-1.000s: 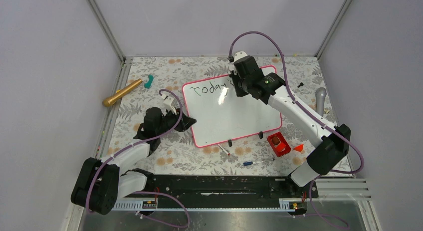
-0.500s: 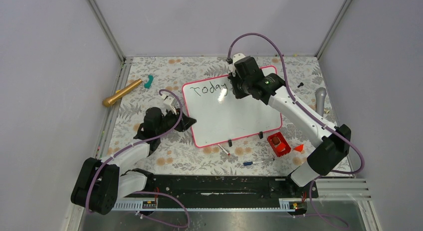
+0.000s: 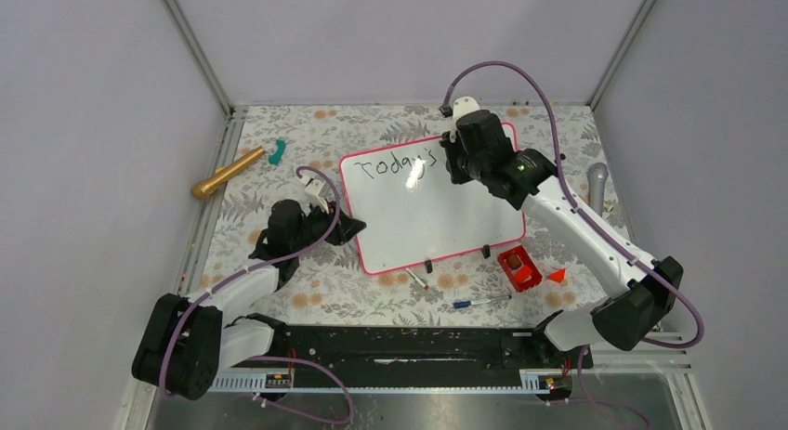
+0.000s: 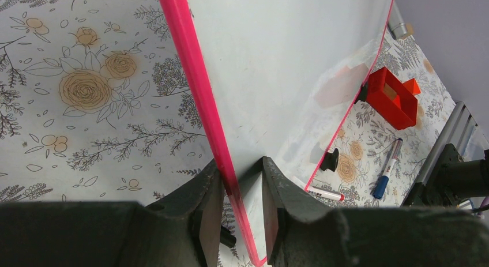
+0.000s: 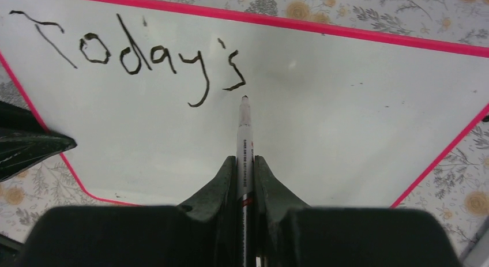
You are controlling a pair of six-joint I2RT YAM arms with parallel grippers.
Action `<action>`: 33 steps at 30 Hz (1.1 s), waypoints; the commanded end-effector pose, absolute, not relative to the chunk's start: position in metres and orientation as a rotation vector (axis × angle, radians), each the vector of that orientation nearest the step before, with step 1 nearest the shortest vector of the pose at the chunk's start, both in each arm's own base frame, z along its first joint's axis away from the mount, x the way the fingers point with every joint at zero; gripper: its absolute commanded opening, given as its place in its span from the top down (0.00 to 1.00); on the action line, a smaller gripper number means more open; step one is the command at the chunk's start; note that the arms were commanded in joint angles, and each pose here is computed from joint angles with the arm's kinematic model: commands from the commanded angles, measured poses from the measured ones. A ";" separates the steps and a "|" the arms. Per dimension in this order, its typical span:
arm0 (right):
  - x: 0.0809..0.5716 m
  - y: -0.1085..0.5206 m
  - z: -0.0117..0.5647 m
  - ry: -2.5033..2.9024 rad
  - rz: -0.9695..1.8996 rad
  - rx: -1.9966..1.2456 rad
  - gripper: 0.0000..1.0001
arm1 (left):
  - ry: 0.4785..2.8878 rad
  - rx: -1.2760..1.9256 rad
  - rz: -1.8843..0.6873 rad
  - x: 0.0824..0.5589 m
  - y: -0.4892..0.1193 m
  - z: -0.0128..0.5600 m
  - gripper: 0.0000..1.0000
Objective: Write a sentence on the whiteboard
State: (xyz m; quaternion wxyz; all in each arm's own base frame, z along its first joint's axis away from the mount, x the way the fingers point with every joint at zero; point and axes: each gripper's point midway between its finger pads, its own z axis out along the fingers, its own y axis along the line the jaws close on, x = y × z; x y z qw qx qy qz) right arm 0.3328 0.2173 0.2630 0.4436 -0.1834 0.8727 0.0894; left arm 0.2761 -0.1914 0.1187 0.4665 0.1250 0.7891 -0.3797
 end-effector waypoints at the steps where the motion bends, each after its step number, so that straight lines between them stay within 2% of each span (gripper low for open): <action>1: 0.349 0.196 0.275 2.127 0.128 -0.360 1.00 | 1.890 0.328 -0.841 0.290 -0.185 0.130 0.86; 13: 0.365 0.169 0.278 2.139 0.078 -0.261 1.00 | 1.901 0.317 -0.838 0.291 -0.185 0.127 0.86; 17: 0.367 0.166 0.276 2.150 0.090 -0.248 1.00 | 1.901 0.314 -0.833 0.292 -0.184 0.127 0.84; 23: 0.368 0.177 0.276 2.156 0.164 -0.272 1.00 | 1.903 0.315 -0.829 0.292 -0.184 0.126 0.81; 33: 0.366 0.190 0.273 2.172 0.240 -0.303 1.00 | 1.903 0.314 -0.828 0.292 -0.183 0.126 0.83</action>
